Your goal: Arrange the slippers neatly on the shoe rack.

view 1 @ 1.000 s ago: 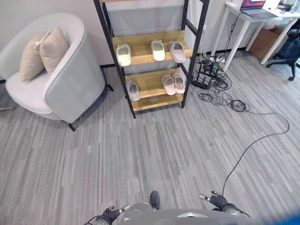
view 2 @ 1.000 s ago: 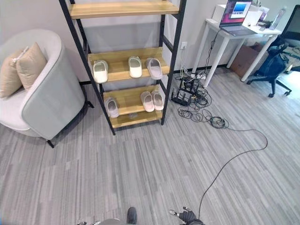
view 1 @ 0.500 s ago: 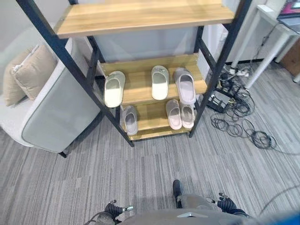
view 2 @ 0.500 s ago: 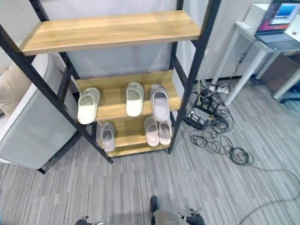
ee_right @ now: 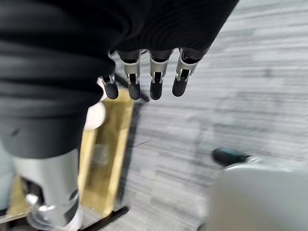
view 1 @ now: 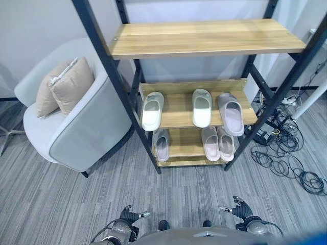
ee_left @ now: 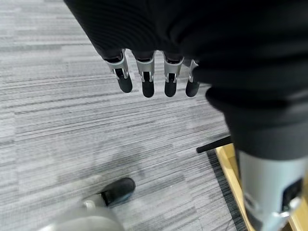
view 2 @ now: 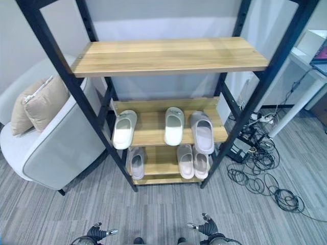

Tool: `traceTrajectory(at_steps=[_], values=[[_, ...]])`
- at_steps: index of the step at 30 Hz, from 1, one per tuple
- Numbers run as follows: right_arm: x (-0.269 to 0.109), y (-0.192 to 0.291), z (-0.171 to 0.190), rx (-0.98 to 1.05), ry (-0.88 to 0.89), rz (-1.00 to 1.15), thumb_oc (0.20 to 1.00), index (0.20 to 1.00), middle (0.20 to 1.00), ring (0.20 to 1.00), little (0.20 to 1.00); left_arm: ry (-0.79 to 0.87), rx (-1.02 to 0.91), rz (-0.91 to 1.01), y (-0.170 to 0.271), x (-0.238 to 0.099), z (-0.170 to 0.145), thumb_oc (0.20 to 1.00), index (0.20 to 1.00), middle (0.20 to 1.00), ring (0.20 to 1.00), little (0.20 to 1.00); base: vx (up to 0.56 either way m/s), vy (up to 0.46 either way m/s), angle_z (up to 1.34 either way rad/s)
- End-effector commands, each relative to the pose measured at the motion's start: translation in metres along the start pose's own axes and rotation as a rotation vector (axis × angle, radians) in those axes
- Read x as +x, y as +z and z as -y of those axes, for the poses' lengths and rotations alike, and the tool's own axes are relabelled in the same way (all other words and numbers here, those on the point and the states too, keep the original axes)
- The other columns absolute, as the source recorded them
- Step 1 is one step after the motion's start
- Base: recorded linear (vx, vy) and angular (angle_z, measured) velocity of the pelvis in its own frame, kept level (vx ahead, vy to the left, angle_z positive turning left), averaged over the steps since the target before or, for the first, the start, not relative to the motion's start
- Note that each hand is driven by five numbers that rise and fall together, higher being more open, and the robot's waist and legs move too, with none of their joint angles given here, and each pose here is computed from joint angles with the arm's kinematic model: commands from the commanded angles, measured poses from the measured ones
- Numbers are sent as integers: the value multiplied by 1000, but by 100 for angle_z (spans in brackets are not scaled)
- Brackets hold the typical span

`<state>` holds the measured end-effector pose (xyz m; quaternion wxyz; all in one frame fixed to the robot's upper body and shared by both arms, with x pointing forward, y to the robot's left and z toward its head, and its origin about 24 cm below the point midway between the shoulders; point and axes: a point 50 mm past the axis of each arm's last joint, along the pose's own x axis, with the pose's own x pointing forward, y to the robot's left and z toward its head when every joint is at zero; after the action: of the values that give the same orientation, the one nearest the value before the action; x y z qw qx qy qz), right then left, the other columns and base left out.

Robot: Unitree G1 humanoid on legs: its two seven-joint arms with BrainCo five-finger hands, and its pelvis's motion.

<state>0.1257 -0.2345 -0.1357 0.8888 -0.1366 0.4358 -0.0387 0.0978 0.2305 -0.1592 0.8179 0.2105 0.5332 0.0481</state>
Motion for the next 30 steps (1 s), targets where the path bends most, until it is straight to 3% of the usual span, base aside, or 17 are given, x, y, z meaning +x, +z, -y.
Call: traceTrajectory(at_steps=[1, 13, 16, 30], values=[[9, 31, 7, 58, -19, 97, 1000, 1000, 1000, 1000, 1000, -14, 76, 1, 0, 2, -6, 1000, 1000, 1000, 1000, 1000, 56, 47, 23], [-23, 153, 15, 90, -53, 712, 1000, 1000, 1000, 1000, 1000, -64, 148, 52, 5, -1, 12, 1000, 1000, 1000, 1000, 1000, 23, 55, 7], [-44, 184, 22, -76, -121, 892, 1000, 1000, 1000, 1000, 1000, -76, 170, 46, 0, -3, 15, 1000, 1000, 1000, 1000, 1000, 21, 28, 1], [-40, 272, 53, 54, -385, 1015, 1000, 1000, 1000, 1000, 1000, -69, 240, 141, 21, -2, 20, 1000, 1000, 1000, 1000, 1000, 13, 10, 13]])
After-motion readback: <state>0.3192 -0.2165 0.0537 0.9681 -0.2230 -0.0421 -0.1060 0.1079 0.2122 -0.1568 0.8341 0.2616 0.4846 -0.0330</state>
